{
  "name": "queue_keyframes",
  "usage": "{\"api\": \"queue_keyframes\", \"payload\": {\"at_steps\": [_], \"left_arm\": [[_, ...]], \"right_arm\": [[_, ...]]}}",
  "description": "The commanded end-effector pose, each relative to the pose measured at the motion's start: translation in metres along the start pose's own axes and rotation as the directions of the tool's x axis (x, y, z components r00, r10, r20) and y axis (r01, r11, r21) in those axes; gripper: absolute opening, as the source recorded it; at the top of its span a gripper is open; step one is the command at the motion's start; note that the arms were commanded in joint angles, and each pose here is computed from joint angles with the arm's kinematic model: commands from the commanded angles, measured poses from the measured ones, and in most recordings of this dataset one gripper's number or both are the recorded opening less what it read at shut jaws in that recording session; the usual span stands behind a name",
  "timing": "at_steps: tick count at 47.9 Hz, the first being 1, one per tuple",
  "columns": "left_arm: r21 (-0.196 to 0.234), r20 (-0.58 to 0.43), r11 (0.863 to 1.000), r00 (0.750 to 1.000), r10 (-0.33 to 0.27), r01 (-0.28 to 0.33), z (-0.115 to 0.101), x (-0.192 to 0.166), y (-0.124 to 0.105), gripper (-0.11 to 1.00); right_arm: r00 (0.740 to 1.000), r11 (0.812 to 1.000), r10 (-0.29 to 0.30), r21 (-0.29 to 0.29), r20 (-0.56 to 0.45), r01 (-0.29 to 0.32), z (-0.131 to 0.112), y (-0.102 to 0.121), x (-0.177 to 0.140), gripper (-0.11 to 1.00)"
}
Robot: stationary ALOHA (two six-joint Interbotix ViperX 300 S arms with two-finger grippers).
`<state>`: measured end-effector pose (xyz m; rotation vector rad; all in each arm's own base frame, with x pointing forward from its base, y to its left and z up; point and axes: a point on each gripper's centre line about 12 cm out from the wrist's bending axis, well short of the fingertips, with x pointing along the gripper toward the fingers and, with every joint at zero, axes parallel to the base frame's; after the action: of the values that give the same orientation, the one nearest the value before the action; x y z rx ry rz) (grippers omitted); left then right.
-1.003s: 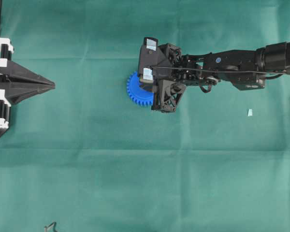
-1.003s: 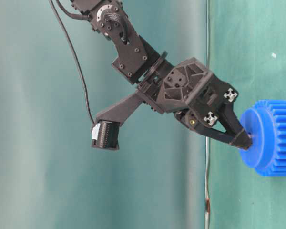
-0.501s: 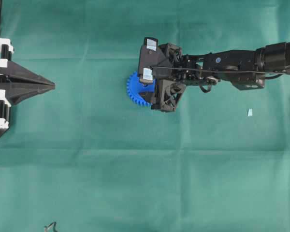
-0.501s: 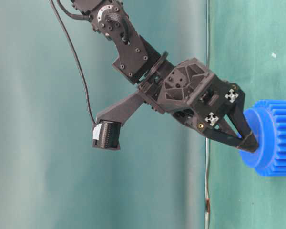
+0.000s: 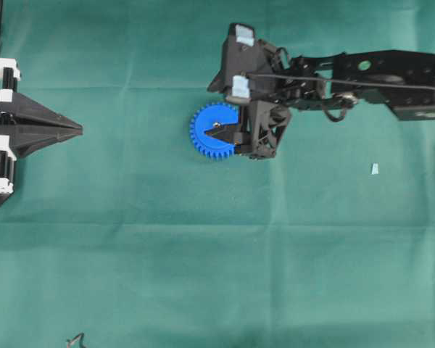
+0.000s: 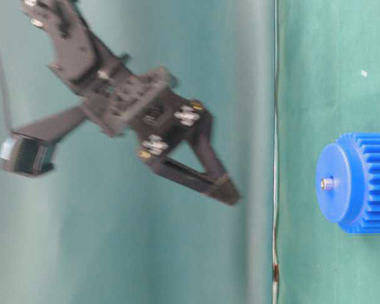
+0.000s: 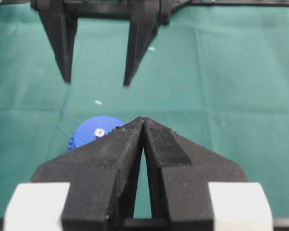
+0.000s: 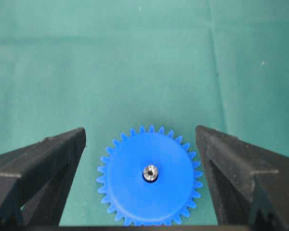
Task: Insert the shaft into the center hole of the gear.
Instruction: 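Open the right gripper and withdraw it up and to the right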
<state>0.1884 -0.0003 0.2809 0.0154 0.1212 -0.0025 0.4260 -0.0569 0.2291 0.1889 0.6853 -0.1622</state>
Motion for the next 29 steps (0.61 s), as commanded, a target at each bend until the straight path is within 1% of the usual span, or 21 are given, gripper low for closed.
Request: {"api": "queue_keyframes", "payload": {"at_steps": [1,9,14,19,29], "left_arm": [[0.003,0.018,1.000,1.000,-0.001,0.001,0.011,0.000,0.000,0.03],[0.003,-0.018,1.000,1.000,0.001,-0.001,0.006,0.000,0.000,0.03],[0.003,-0.034,1.000,0.999,0.000,0.001,0.005,0.000,0.000,0.03],[0.003,-0.043,1.000,0.999,0.000,0.001,0.004,0.000,0.000,0.03],[0.002,-0.038,1.000,0.999,0.000,0.000,0.005,-0.001,0.000,0.03]], "right_arm": [[0.999,1.000,0.010,-0.003,0.053,-0.010,0.016,0.004,-0.017,0.96],[0.999,1.000,0.014,-0.006,0.044,-0.013,0.017,0.006,-0.022,0.96],[0.999,1.000,0.014,-0.012,0.030,-0.014,0.017,0.007,-0.032,0.96],[1.000,1.000,0.012,-0.022,0.023,-0.011,0.013,0.006,-0.049,0.96],[0.996,0.999,0.014,-0.042,0.089,-0.010,0.005,0.005,-0.096,0.96]]}}
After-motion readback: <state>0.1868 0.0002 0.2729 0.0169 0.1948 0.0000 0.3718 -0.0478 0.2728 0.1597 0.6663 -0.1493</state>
